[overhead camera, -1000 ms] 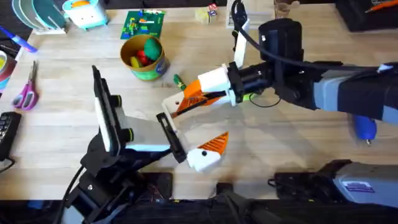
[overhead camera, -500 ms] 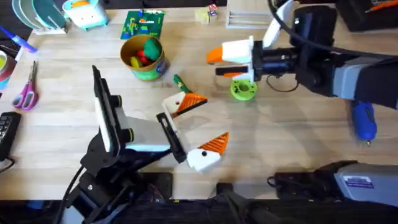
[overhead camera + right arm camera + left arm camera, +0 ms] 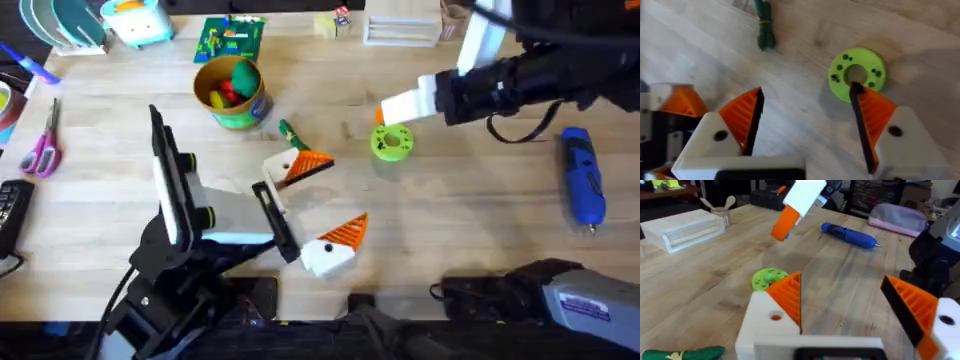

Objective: Pick up the gripper from the table and insert it into the empty holder that is missing its gripper. Then pick up a screw, insert it into the mounting hole, and use the screwdriver to tighten it. Finally, clean up the table by picking up the vegetable and placing it into the bucket.

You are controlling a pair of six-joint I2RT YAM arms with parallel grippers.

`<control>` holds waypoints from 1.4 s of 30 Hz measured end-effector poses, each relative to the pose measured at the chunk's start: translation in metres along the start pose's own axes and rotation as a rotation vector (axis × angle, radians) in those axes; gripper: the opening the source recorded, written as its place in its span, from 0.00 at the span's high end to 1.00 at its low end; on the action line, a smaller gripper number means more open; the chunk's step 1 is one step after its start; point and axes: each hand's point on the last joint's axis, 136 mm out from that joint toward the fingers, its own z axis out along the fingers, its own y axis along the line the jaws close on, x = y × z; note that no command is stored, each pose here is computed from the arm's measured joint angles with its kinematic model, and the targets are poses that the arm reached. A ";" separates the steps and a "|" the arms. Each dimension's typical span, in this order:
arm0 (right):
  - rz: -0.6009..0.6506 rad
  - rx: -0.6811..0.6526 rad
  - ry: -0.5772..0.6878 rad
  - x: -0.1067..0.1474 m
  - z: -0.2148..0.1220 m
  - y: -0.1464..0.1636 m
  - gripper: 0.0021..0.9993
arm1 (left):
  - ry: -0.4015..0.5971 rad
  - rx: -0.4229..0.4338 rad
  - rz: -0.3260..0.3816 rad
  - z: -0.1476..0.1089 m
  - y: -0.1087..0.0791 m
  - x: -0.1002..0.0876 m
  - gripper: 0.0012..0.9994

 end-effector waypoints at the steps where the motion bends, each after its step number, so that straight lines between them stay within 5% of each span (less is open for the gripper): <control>1: -0.053 0.043 0.008 0.001 0.000 -0.001 0.01 | 0.000 0.000 0.000 0.000 0.000 0.000 0.01; 7: -0.243 0.191 0.098 0.013 0.020 -0.009 0.01 | 0.000 0.000 0.000 0.000 0.000 0.000 0.01; 11: -0.285 0.225 0.158 0.021 0.037 -0.015 0.18 | 0.000 0.000 0.000 0.000 0.000 0.000 0.01; 16: -0.341 0.259 0.282 0.041 0.075 -0.021 0.24 | 0.000 0.000 0.000 0.000 0.000 0.000 0.01; 22: -0.361 0.295 0.317 0.046 0.094 -0.030 0.41 | 0.000 0.000 0.000 0.000 0.000 0.000 0.01; 42: -0.371 0.312 0.294 0.039 0.099 -0.033 0.71 | 0.000 0.000 0.000 0.000 0.000 0.000 0.01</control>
